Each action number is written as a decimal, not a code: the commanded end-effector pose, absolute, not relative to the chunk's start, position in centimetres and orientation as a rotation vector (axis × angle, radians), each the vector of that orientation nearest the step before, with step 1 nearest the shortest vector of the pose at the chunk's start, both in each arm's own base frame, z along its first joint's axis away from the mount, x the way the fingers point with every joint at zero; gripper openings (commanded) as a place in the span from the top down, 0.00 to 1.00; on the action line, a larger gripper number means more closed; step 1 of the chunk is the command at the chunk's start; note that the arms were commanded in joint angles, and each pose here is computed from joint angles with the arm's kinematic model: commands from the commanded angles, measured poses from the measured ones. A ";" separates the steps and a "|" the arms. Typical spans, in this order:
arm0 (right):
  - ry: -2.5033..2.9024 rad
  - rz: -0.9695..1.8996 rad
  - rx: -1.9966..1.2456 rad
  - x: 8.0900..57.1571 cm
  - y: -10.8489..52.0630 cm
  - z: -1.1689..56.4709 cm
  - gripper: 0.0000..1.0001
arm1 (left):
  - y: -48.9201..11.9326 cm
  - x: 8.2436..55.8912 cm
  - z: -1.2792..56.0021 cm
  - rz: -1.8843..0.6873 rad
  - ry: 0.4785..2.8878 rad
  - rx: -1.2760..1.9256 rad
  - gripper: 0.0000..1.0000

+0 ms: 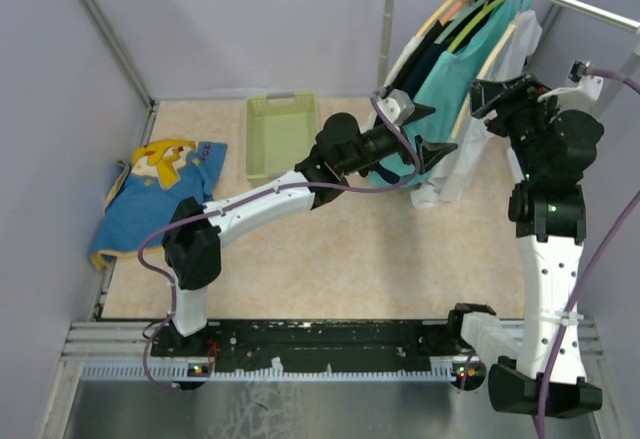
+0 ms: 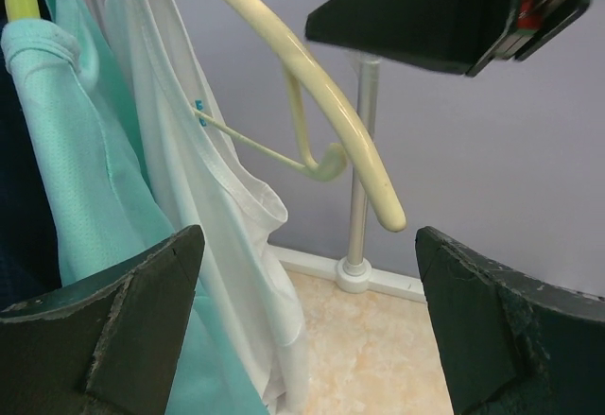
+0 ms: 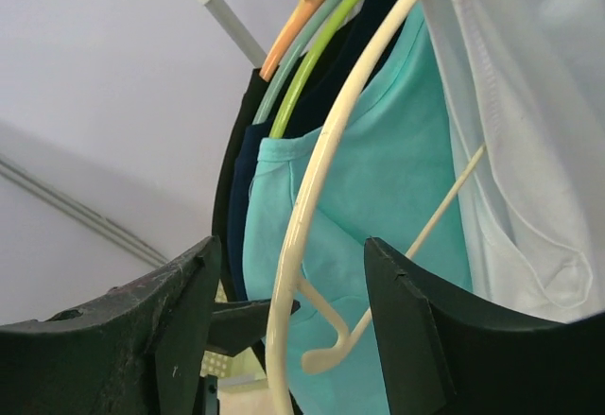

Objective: Remove the t-shirt from the hanger
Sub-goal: Pick up the hanger from the clothesline.

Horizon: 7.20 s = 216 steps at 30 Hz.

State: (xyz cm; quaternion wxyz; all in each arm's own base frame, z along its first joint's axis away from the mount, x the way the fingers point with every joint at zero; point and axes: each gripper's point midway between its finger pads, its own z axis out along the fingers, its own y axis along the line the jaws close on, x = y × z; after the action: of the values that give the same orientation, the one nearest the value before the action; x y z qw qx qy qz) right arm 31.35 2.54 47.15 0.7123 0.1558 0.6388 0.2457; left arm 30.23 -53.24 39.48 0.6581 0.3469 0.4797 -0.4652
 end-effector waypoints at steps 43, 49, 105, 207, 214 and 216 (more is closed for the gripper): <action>1.387 0.855 0.287 35.5 5.5 48.1 0.76 | -52.6 28.3 43.3 -1.121 0.916 0.791 0.04; 1.367 0.921 0.315 35.8 5.0 47.7 0.83 | -49.5 27.3 42.7 -1.105 0.960 0.734 0.05; 1.142 1.060 0.324 26.8 6.5 49.0 1.00 | -42.7 20.1 41.2 -1.022 1.021 0.717 0.08; 1.176 1.005 0.378 23.4 6.7 44.7 1.00 | -54.7 22.5 38.1 -0.755 1.203 0.680 0.27; 1.182 1.006 0.374 23.5 6.8 44.6 1.00 | -55.0 22.6 38.4 -0.758 1.198 0.676 0.43; 1.184 1.007 0.374 23.5 6.9 44.5 1.00 | -55.2 22.7 38.5 -0.762 1.200 0.672 0.48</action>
State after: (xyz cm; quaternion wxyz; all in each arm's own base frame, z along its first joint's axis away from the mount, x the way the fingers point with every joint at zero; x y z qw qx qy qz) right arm 25.34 6.24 40.50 0.6521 0.2244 0.5718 0.4445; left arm 22.40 -54.88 37.02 0.7001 0.3164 0.5462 -0.3337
